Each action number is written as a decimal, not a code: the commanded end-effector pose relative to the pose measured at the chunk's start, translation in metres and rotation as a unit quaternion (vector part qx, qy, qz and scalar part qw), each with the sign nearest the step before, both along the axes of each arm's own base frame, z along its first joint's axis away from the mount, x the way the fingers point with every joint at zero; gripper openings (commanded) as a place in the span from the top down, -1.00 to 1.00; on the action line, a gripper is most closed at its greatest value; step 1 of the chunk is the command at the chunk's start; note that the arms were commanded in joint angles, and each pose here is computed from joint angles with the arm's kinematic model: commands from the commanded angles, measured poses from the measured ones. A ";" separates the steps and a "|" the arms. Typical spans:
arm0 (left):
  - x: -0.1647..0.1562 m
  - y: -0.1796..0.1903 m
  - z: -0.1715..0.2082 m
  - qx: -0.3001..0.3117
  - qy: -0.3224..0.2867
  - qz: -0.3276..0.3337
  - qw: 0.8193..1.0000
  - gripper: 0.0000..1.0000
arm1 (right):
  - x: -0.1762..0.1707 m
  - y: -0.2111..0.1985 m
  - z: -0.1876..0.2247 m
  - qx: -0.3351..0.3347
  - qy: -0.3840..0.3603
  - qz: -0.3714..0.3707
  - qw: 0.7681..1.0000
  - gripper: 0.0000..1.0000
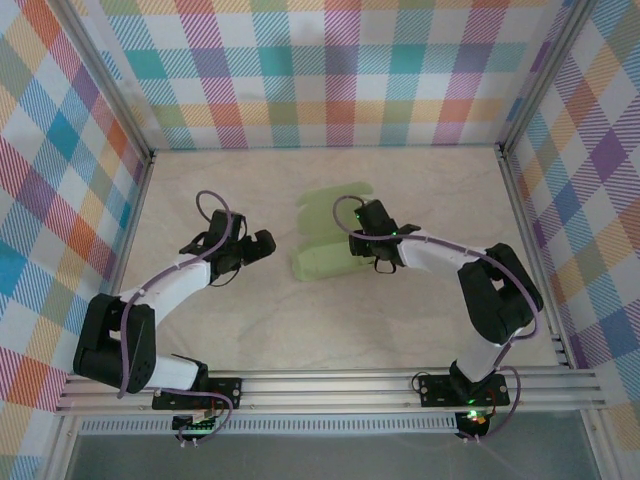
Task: Fold the paper box
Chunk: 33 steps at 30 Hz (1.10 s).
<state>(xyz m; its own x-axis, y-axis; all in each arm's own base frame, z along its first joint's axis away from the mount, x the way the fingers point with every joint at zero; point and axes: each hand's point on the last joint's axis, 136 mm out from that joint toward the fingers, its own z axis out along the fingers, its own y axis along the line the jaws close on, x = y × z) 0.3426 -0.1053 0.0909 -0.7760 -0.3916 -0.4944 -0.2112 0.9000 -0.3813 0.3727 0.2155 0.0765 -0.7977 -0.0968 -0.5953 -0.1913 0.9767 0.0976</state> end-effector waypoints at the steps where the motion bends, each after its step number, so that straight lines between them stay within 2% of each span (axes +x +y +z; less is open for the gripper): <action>1: 0.002 0.002 0.013 0.019 -0.020 -0.007 1.000 -0.98 | 0.002 0.002 0.000 -0.003 0.019 0.032 0.999 0.07; 6: 0.004 -0.001 0.012 0.011 -0.021 -0.010 1.000 -0.98 | 0.003 0.001 -0.009 0.013 0.043 0.056 0.997 0.25; 11: 0.002 -0.002 0.009 0.011 -0.017 -0.011 1.000 -0.98 | 0.004 0.000 -0.020 0.001 0.055 0.065 0.996 0.60; 24: 0.000 0.000 0.004 0.016 -0.010 -0.011 1.000 -0.98 | 0.002 -0.008 -0.037 -0.030 0.075 0.062 0.995 0.83; 31: 0.000 0.000 0.000 0.018 -0.007 -0.013 1.000 -0.99 | -0.001 -0.017 -0.048 -0.062 0.088 0.054 0.993 0.82; 33: 0.001 -0.001 0.000 0.018 -0.007 -0.015 1.000 -0.99 | -0.001 -0.019 -0.049 -0.078 0.091 0.052 0.991 0.93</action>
<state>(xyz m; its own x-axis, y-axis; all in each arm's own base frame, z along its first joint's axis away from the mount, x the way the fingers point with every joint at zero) 0.3434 -0.1043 0.0931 -0.7737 -0.3775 -0.5088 -0.1983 0.9070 -0.3715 0.3821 0.2072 0.0463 -0.8417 -0.2241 -0.4912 -0.2877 0.9560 0.0569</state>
